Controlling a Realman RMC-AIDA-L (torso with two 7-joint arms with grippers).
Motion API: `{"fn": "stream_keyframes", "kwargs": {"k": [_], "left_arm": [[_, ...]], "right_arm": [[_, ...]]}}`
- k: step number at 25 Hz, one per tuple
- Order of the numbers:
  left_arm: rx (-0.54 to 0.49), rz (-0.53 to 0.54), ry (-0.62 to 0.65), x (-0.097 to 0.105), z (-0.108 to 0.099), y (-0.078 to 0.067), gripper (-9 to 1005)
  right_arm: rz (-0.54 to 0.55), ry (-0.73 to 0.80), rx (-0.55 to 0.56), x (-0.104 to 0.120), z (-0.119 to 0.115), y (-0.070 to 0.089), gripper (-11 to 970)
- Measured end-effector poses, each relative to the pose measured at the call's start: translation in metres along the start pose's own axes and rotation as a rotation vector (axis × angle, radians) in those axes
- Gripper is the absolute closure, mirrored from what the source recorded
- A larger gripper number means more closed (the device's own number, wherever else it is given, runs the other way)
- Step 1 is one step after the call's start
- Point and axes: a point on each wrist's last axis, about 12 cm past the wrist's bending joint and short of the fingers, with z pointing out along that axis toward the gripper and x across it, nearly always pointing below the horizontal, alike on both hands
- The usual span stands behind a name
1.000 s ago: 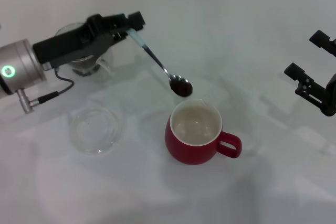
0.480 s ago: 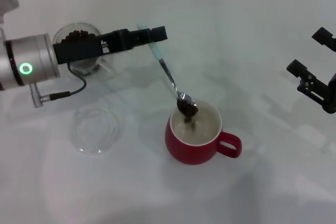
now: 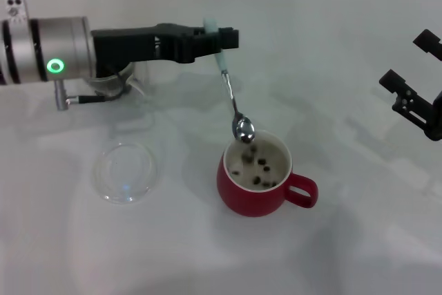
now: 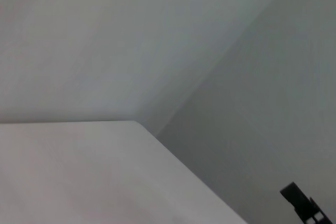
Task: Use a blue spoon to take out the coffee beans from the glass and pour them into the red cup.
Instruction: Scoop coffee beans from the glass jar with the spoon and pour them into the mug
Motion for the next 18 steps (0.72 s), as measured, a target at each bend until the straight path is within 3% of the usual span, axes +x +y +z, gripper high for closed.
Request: {"fn": "stream_keyframes", "kwargs": {"k": [11, 15, 18], "left_arm": [[0.069, 0.104, 0.085, -0.019, 0.030, -0.012, 873], [0.081, 0.088, 0.070, -0.020, 0.024, -0.012, 872], [0.076, 0.056, 0.011, -0.018, 0.005, -0.010, 873]], "right_arm": [[0.003, 0.010, 0.017, 0.003, 0.006, -0.002, 191], [0.004, 0.011, 0.018, 0.003, 0.006, -0.002, 190], [0.004, 0.013, 0.020, 0.004, 0.006, -0.002, 190]]}}
